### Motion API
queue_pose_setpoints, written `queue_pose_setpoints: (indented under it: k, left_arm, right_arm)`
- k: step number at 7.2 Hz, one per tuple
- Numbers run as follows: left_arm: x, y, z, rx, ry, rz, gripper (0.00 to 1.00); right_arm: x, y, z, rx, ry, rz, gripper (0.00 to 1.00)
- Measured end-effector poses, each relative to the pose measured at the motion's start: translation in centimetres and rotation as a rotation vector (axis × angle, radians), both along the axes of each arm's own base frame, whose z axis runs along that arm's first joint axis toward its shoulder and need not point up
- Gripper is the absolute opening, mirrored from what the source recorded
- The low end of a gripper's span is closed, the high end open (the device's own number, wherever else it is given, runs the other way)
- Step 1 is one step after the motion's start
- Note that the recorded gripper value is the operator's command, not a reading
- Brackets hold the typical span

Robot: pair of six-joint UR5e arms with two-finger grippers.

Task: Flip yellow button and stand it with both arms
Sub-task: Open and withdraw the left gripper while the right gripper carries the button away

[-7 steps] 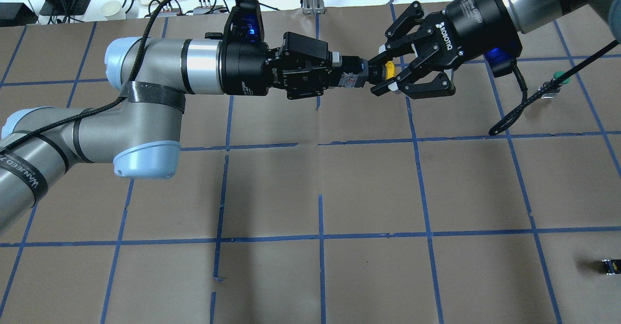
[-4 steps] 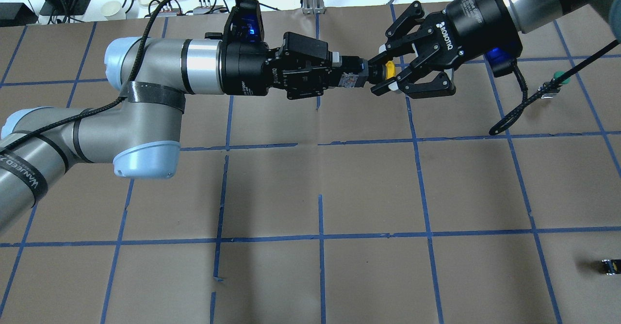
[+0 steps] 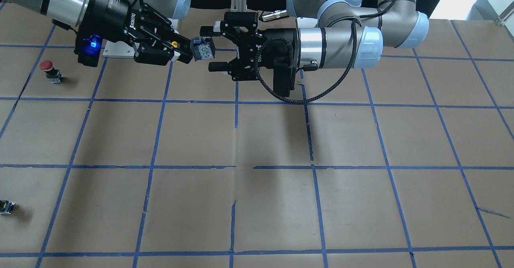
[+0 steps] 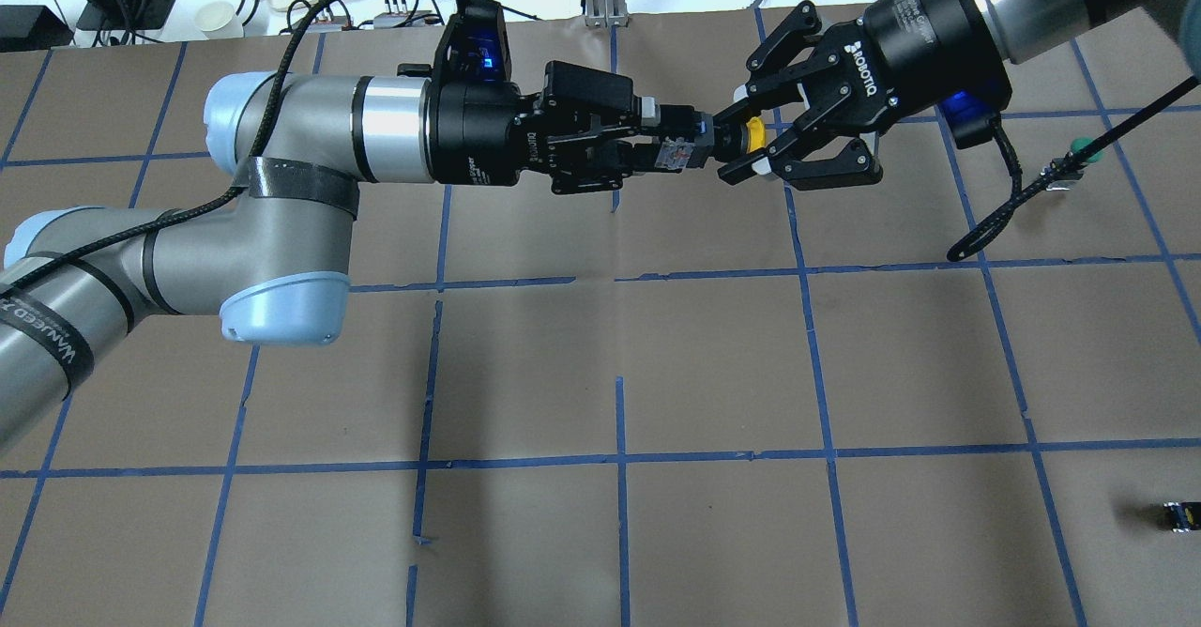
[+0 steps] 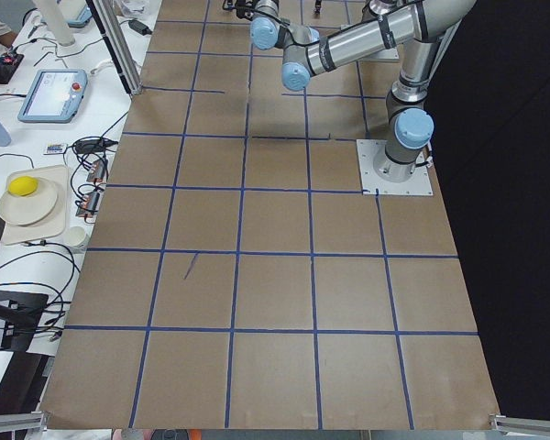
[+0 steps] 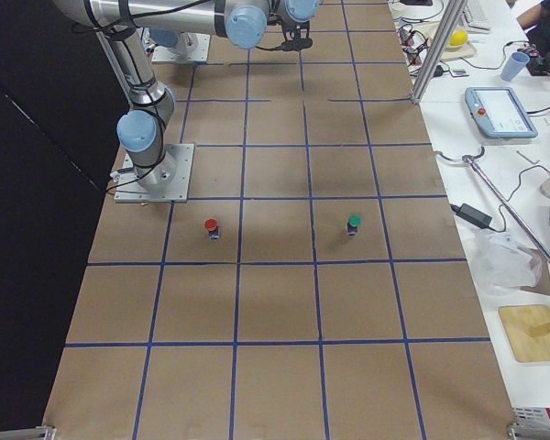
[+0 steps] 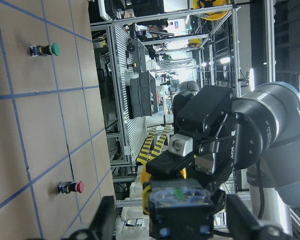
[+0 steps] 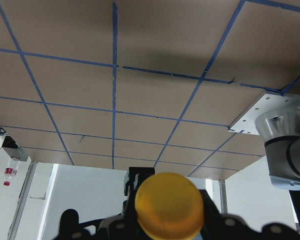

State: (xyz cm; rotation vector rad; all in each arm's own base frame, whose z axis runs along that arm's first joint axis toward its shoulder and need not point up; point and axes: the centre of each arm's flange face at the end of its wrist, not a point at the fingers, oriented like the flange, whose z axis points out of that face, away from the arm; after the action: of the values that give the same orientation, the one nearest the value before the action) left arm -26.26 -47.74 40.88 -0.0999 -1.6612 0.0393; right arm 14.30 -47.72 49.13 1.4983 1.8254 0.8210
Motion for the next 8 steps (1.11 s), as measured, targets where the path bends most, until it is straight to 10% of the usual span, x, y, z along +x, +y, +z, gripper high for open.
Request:
queue_pose_setpoints:
  k: [2, 4, 8]
  left_arm:
    - [0.1, -0.1, 0.7, 0.020, -0.041, 0.018, 1.00]
    - [0.5, -0.8, 2.8, 0.057, -0.164, 0.086, 1.00]
    - [2.7, -3.4, 4.9, 0.092, -0.616, 0.316, 0.99]
  right_arm:
    - [-1.7, -0.7, 0.0, -0.051, 0.019, -0.001, 0.08]
    - [-5.3, -1.3, -0.9, -0.212, 0.134, 0.132, 0.08]
    - [-11.8, -0.9, -2.5, -0.651, 0.391, 0.912, 0.08]
